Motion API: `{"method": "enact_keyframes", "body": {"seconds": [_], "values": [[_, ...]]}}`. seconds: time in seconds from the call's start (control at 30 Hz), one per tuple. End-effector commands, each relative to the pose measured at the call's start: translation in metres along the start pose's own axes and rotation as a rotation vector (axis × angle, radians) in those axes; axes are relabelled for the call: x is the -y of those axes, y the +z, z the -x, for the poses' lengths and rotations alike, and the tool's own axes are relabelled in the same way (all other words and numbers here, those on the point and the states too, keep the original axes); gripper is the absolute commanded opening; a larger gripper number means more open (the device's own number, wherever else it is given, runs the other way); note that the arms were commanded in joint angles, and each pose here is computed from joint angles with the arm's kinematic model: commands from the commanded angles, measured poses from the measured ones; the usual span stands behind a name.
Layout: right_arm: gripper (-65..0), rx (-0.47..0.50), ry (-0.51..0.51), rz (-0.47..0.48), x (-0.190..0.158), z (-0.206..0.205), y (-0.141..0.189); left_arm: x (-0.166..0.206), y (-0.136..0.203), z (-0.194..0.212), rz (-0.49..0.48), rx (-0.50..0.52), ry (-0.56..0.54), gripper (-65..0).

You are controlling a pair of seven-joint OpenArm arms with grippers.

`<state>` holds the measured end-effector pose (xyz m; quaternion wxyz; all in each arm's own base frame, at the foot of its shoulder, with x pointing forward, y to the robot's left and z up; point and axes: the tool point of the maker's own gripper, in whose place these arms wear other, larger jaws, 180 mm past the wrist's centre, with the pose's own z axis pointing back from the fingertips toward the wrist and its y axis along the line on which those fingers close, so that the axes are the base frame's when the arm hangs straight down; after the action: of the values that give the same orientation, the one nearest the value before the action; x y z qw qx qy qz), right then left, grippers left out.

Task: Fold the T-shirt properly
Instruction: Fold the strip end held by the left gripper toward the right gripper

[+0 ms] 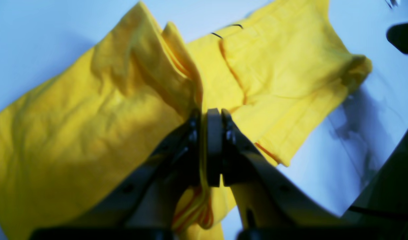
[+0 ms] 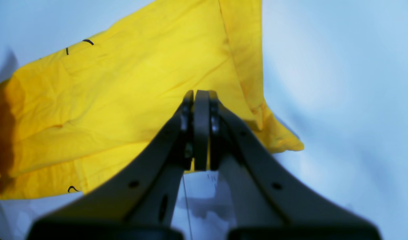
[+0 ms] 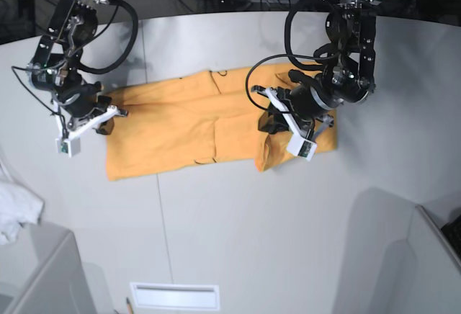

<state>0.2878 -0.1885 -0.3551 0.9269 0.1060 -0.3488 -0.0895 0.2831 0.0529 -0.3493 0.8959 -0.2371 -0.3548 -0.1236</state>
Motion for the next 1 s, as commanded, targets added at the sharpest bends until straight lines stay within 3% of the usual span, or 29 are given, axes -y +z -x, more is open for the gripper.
{"method": "enact_keyframes", "body": {"seconds": [0.0,0.97], "values": [[-65.0,0.056,0.014,-0.007,-0.002,-0.017,0.005,0.006,0.001,-0.012,0.013,0.040,0.000,-65.0],[-65.0,0.062,0.016,-0.009,-0.003,-0.021,0.005,0.005,-0.011,-0.004,0.018,0.001,0.020,-65.0]]}}
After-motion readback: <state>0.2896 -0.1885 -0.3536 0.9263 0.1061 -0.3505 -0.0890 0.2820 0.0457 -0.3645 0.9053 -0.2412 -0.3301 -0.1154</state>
